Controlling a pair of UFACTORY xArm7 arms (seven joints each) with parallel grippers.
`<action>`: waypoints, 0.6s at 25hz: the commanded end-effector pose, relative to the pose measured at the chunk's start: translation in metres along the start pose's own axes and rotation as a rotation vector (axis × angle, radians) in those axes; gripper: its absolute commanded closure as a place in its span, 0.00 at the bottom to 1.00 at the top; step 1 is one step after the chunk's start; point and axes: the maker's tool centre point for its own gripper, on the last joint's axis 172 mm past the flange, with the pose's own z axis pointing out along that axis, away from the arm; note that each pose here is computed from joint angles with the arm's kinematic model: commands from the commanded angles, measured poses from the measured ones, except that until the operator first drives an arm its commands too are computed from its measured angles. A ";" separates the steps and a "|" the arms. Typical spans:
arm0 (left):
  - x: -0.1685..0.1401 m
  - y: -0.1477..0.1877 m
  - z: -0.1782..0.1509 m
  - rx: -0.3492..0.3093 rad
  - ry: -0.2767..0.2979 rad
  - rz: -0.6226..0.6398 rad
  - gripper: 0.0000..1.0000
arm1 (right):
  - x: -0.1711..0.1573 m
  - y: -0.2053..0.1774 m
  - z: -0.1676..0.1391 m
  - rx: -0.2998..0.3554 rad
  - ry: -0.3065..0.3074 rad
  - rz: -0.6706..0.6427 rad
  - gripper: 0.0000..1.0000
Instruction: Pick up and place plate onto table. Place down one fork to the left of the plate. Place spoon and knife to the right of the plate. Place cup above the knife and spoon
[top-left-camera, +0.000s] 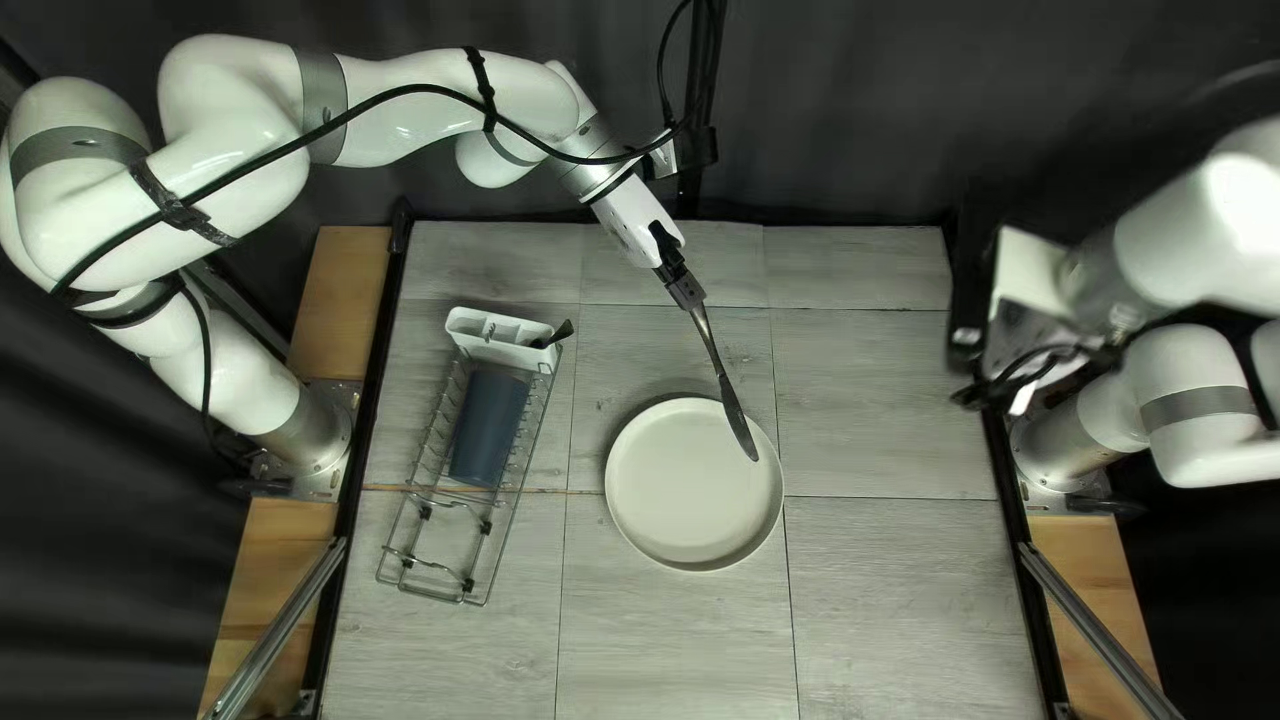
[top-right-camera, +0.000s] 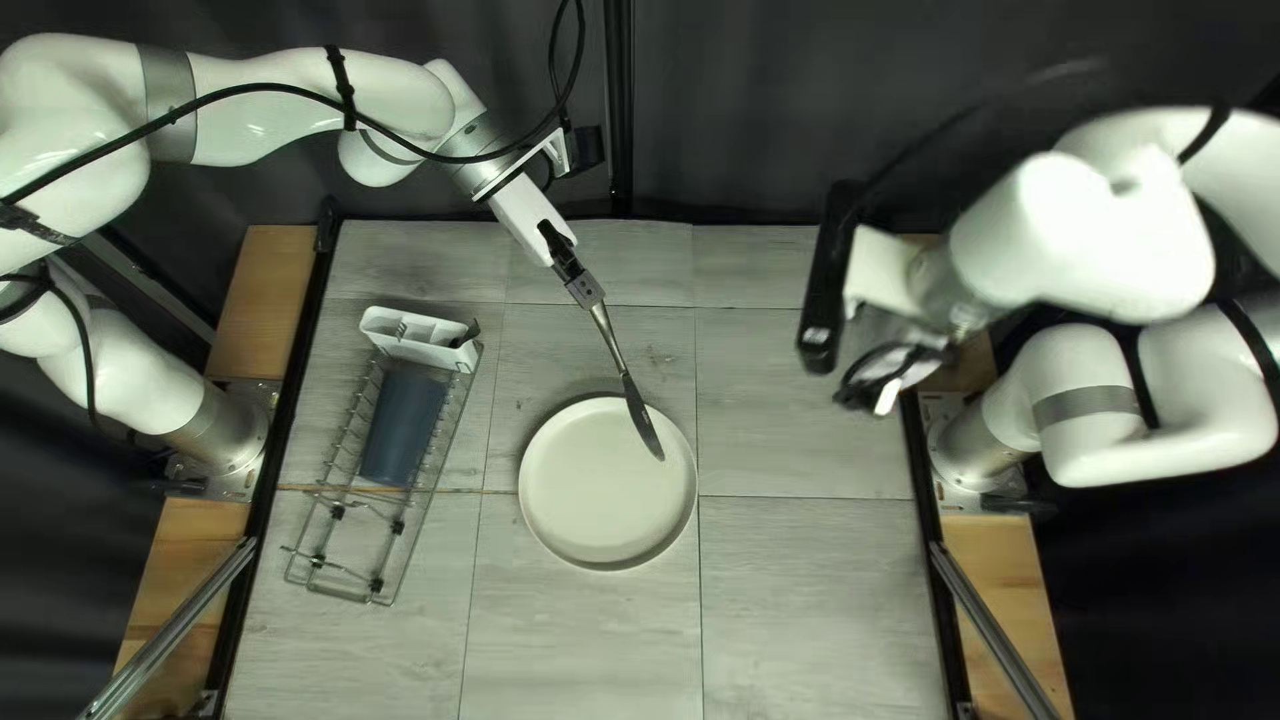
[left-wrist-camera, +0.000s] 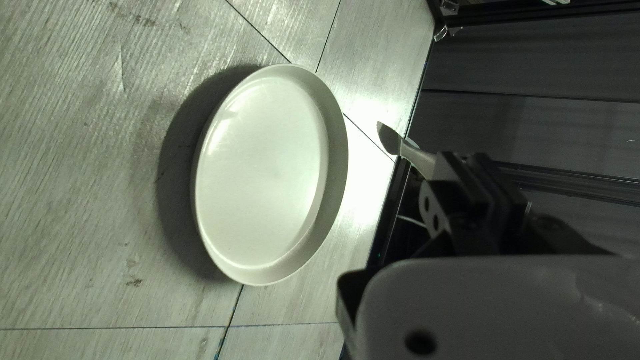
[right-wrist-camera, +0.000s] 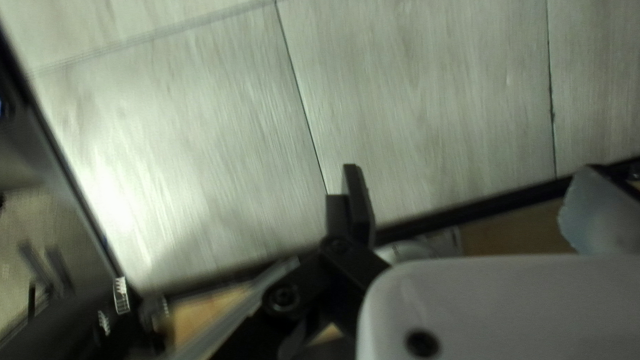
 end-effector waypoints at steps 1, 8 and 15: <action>0.000 0.000 0.000 0.000 0.000 0.000 1.00 | 0.033 -0.029 0.037 -0.082 0.121 0.094 0.00; 0.000 0.000 0.000 0.000 0.000 0.000 1.00 | 0.048 -0.040 0.050 -0.112 0.122 0.075 0.00; 0.000 0.000 0.000 0.000 0.000 0.000 1.00 | 0.064 -0.061 0.072 -0.077 0.134 0.119 0.00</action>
